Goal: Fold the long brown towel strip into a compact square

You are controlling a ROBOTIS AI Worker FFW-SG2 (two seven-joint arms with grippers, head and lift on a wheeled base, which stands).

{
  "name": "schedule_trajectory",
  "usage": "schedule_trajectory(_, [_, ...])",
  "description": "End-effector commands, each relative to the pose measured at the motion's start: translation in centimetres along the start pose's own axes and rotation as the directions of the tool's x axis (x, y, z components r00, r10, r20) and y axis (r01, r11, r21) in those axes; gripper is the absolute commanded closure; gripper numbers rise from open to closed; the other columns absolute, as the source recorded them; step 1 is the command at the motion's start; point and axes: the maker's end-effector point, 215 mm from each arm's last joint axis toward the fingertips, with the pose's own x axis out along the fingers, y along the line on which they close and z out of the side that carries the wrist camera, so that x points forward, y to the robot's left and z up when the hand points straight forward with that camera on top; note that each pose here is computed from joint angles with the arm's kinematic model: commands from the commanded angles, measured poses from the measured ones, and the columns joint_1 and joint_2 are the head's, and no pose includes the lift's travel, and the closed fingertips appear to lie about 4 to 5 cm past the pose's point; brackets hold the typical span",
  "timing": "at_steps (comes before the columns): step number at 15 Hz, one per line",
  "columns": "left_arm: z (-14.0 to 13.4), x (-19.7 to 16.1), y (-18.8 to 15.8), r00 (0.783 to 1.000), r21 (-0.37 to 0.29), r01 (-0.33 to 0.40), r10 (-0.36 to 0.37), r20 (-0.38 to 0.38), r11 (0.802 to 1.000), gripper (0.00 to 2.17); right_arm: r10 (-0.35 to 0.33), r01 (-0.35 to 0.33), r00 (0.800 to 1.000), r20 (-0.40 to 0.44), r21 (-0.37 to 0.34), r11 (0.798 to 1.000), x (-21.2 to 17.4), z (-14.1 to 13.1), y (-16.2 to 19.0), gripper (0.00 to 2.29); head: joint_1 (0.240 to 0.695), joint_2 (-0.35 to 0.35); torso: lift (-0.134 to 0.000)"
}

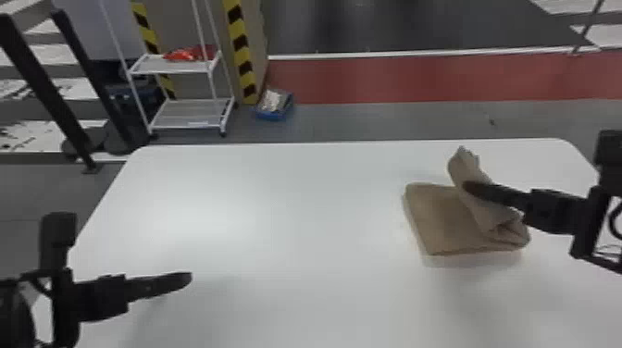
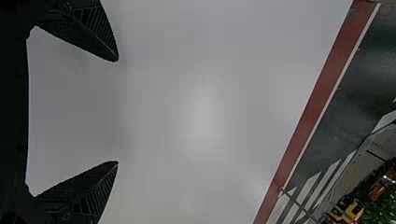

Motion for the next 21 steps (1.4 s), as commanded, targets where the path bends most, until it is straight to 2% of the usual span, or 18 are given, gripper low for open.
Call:
schedule_trajectory(1, [-0.2,0.1,0.2,1.000,-0.003,0.000,0.000,-0.003,1.000,0.10,0.011,-0.013,0.999,-0.045,-0.035,0.999,1.3,-1.7,1.5,1.13,0.695,0.115,-0.125])
schedule_trajectory(2, [-0.3,0.2,0.2,1.000,-0.003,-0.001,0.001,-0.004,1.000,0.10,0.008,-0.011,0.998,-0.061,-0.052,0.999,1.8,-2.5,1.7,1.10,0.695,0.124,-0.125])
schedule_trajectory(3, [-0.3,0.2,0.2,1.000,-0.004,0.000,0.000,-0.004,1.000,0.10,0.008,-0.013,0.997,-0.076,-0.066,0.998,2.3,-3.3,2.1,0.88,0.695,0.131,-0.125])
schedule_trajectory(4, [-0.3,0.2,0.1,1.000,-0.005,0.001,-0.001,-0.003,1.000,0.10,0.012,-0.018,0.996,-0.084,-0.075,0.997,2.7,-3.8,2.4,0.55,0.695,0.140,-0.125])
schedule_trajectory(5, [-0.4,0.2,0.1,1.000,-0.004,0.000,0.000,-0.004,1.000,0.10,0.016,-0.024,0.996,-0.091,-0.081,0.996,2.9,-4.5,2.6,0.12,0.695,0.147,-0.125])
schedule_trajectory(6, [-0.5,0.1,0.3,1.000,-0.005,-0.002,0.002,-0.006,1.000,0.10,0.016,-0.024,0.995,-0.094,-0.084,0.996,2.9,-4.9,2.7,0.01,0.695,0.152,-0.125])
schedule_trajectory(7, [-0.5,0.0,0.4,1.000,-0.008,-0.004,0.004,-0.005,1.000,0.10,0.020,-0.027,0.996,-0.088,-0.083,0.996,2.9,-4.9,2.7,0.01,0.695,0.164,-0.125])
schedule_trajectory(10, [-0.7,0.0,0.5,1.000,-0.011,-0.006,0.006,-0.008,1.000,0.10,-0.014,0.013,1.000,-0.017,-0.082,0.997,1.9,-2.8,1.2,0.03,0.695,0.171,-0.125])
schedule_trajectory(11, [-0.7,0.0,0.5,1.000,-0.010,-0.006,0.006,-0.007,1.000,0.10,-0.055,0.055,0.998,0.000,-0.088,0.995,1.7,-1.9,0.2,0.09,0.695,0.167,-0.125])
schedule_trajectory(13, [-0.9,0.0,0.6,1.000,-0.013,-0.007,0.007,-0.011,1.000,0.10,-0.099,0.099,0.995,0.000,-0.107,0.989,2.3,-1.3,-1.3,0.50,0.695,0.139,-0.125])
schedule_trajectory(16, [-1.0,0.1,0.5,1.000,-0.014,-0.003,0.003,-0.012,1.000,0.10,-0.136,0.126,0.990,-0.033,-0.214,0.969,4.4,-2.2,-1.2,1.67,0.695,0.123,-0.125])
schedule_trajectory(17, [-1.0,0.1,0.5,1.000,-0.015,-0.003,0.003,-0.011,1.000,0.10,-0.162,0.144,0.985,-0.052,-0.252,0.957,5.1,-2.7,-1.3,1.87,0.695,0.126,-0.125])
schedule_trajectory(21, [-1.1,-0.2,0.9,1.000,-0.017,-0.009,0.009,-0.011,1.000,0.10,-0.129,0.080,0.983,-0.131,-0.326,0.942,7.6,-5.0,1.7,1.87,0.695,0.151,-0.125])
